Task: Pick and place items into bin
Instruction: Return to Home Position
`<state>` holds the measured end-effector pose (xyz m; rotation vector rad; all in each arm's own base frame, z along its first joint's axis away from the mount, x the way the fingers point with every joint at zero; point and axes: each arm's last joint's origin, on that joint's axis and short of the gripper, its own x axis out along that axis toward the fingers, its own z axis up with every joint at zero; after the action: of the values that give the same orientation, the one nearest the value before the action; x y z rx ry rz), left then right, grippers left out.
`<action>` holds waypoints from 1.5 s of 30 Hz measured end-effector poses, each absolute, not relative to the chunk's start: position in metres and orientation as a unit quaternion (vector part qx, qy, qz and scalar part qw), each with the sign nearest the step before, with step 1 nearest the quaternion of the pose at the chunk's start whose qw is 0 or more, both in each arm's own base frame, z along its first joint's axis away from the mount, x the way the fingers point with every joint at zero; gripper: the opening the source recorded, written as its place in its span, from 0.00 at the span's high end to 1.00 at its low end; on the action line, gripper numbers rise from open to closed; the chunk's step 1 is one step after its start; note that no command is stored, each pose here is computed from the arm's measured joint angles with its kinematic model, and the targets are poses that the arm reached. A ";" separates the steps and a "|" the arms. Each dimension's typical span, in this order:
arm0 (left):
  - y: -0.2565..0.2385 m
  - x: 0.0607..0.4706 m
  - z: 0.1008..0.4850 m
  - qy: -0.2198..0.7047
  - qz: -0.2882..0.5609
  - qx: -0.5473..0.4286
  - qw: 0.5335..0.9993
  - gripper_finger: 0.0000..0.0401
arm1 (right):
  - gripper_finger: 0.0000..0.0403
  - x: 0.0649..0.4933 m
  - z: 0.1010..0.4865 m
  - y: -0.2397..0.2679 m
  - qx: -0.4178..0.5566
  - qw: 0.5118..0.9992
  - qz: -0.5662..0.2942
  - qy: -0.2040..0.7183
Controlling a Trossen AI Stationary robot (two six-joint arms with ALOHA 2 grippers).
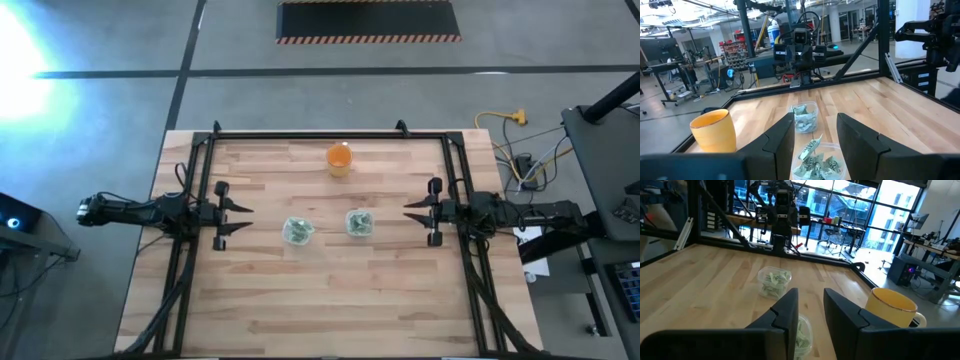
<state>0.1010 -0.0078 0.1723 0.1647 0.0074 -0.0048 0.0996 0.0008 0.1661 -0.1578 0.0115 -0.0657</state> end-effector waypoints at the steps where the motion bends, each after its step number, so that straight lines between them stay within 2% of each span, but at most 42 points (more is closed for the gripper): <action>1: -0.008 0.101 0.172 0.004 -0.002 0.082 0.997 0.67 | 0.80 0.100 0.166 0.001 -0.079 0.996 -0.033 0.006; 14: -0.008 0.101 0.173 0.003 -0.002 0.082 0.997 0.67 | 0.78 0.100 0.166 0.001 -0.079 0.996 -0.033 0.006; 25: -0.008 0.101 0.173 0.003 -0.003 0.082 0.997 0.67 | 0.81 0.100 0.166 0.001 -0.079 0.996 -0.033 0.006; 36: -0.008 0.101 0.173 0.003 -0.002 0.082 0.997 0.67 | 0.78 0.100 0.166 0.001 -0.079 0.996 -0.033 0.006; 45: -0.008 0.101 0.173 0.003 -0.002 0.082 0.997 0.67 | 0.81 0.100 0.166 0.001 -0.079 0.996 -0.033 0.006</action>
<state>0.1009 -0.0078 0.1728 0.1645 0.0059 -0.0047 0.0996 0.0008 0.1661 -0.1578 0.0116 -0.0657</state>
